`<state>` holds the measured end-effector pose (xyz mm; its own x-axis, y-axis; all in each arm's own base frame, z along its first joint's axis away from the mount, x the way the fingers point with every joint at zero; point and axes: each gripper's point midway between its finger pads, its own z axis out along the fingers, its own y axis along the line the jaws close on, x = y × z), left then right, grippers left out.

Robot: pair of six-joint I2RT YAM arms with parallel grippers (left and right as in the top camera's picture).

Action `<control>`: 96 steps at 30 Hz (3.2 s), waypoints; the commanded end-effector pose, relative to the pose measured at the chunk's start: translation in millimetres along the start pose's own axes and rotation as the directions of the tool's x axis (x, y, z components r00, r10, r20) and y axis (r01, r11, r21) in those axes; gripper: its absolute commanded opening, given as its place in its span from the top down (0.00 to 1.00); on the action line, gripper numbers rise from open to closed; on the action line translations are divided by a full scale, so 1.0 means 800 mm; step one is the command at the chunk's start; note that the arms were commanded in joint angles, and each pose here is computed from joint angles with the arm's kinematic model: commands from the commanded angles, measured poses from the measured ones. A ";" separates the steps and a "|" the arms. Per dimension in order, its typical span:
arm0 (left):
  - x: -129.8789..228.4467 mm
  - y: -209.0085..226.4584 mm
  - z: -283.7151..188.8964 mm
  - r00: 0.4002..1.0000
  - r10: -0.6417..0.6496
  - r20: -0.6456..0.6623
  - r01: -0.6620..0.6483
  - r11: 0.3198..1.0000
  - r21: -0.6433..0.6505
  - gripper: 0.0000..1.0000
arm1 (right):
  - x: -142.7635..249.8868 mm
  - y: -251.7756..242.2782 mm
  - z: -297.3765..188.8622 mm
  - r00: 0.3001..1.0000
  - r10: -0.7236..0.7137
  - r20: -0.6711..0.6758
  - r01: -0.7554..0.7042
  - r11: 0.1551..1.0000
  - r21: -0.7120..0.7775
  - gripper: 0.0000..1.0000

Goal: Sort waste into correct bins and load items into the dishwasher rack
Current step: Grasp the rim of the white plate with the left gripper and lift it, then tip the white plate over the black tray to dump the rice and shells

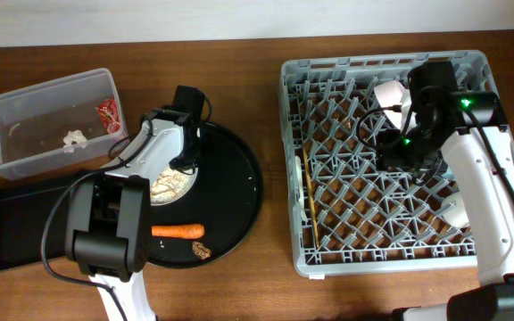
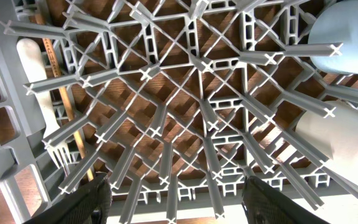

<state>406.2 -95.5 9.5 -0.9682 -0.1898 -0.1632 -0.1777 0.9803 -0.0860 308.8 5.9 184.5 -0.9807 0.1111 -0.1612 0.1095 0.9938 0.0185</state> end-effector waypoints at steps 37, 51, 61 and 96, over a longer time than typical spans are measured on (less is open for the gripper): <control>0.050 0.042 -0.021 0.988 0.022 -0.153 -0.047 0.986 -0.160 1.00 | 0.001 -0.001 -0.010 1.000 0.000 0.017 0.000 1.000 0.000 0.29; 0.059 0.045 -0.067 0.990 0.074 -0.122 -0.101 0.966 -0.236 1.00 | 0.001 -0.001 -0.010 1.000 0.000 0.017 0.000 1.000 0.000 0.29; 0.058 0.051 -0.099 0.991 0.097 -0.090 -0.119 0.951 -0.286 1.00 | 0.001 -0.001 -0.010 1.000 0.001 0.017 -0.001 1.000 0.000 0.29; -0.006 0.238 -0.190 0.958 -0.254 0.134 0.271 0.954 -0.126 1.00 | 0.004 -0.001 -0.010 1.000 0.000 0.006 0.000 1.000 0.001 0.29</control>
<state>344.5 92.8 127.4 -0.8659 -0.4446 -0.2293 -0.4723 0.8776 0.0820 304.3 5.8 183.8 -0.9835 0.1106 -0.1429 0.1095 0.9939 0.0157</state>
